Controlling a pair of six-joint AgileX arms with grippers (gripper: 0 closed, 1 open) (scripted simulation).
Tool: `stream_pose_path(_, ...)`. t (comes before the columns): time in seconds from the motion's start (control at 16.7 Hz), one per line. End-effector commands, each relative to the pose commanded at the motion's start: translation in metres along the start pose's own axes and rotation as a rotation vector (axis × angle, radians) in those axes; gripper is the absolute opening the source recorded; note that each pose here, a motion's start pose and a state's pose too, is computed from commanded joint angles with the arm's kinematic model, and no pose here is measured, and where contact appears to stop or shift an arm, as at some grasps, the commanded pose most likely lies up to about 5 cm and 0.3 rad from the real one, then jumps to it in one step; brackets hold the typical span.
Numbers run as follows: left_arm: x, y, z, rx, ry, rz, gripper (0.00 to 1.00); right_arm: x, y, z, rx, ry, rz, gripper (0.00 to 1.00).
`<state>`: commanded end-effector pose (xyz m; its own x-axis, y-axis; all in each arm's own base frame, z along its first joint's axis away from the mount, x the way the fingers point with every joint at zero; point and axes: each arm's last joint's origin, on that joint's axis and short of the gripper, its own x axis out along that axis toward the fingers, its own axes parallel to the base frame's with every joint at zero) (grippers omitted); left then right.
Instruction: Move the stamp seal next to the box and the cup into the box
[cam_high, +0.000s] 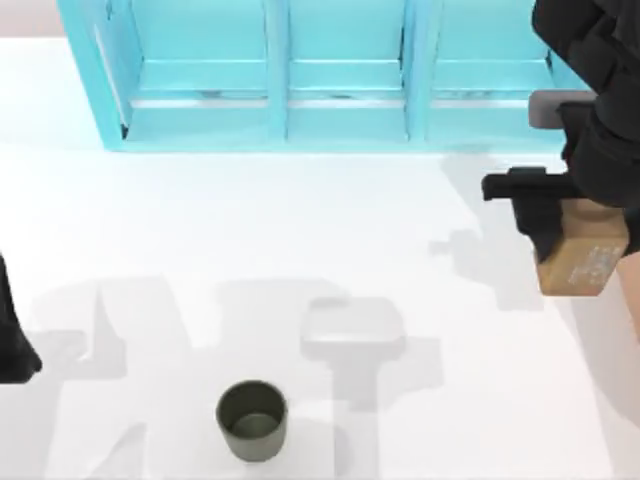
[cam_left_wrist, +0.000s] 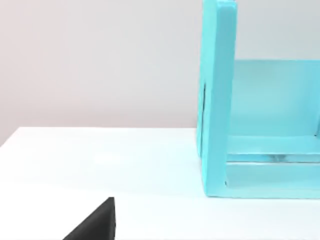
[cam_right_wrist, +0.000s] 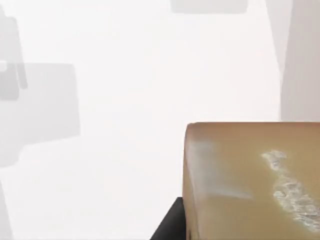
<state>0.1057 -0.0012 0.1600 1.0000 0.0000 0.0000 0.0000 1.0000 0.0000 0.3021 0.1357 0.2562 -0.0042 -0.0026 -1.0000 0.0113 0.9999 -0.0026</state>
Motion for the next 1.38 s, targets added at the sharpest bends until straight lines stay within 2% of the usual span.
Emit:
stream_pose_path(0.18, 0.0, 0.0, 0.0, 0.0, 0.0, 0.0, 1.0, 0.002, -0.013, -0.038, 0.001, 0.004, -0.002, 0.0)
stream_pose_path(0.36, 0.0, 0.0, 0.0, 0.0, 0.0, 0.0, 1.0, 0.002, -0.02, -0.057, 0.001, -0.004, 0.001, 0.0)
stream_pose_path(0.72, 0.0, 0.0, 0.0, 0.0, 0.0, 0.0, 1.0, 0.008, -0.021, -0.057, 0.007, 0.002, -0.002, 0.0)
stream_pose_path(1.14, 0.0, 0.0, 0.0, 0.0, 0.0, 0.0, 1.0, 0.06, -0.02, -0.057, 0.002, -0.012, 0.005, 0.0)
stream_pose_path(1.38, 0.0, 0.0, 0.0, 0.0, 0.0, 0.0, 1.0, 0.067, -0.02, -0.058, 0.001, -0.004, 0.001, 0.0)
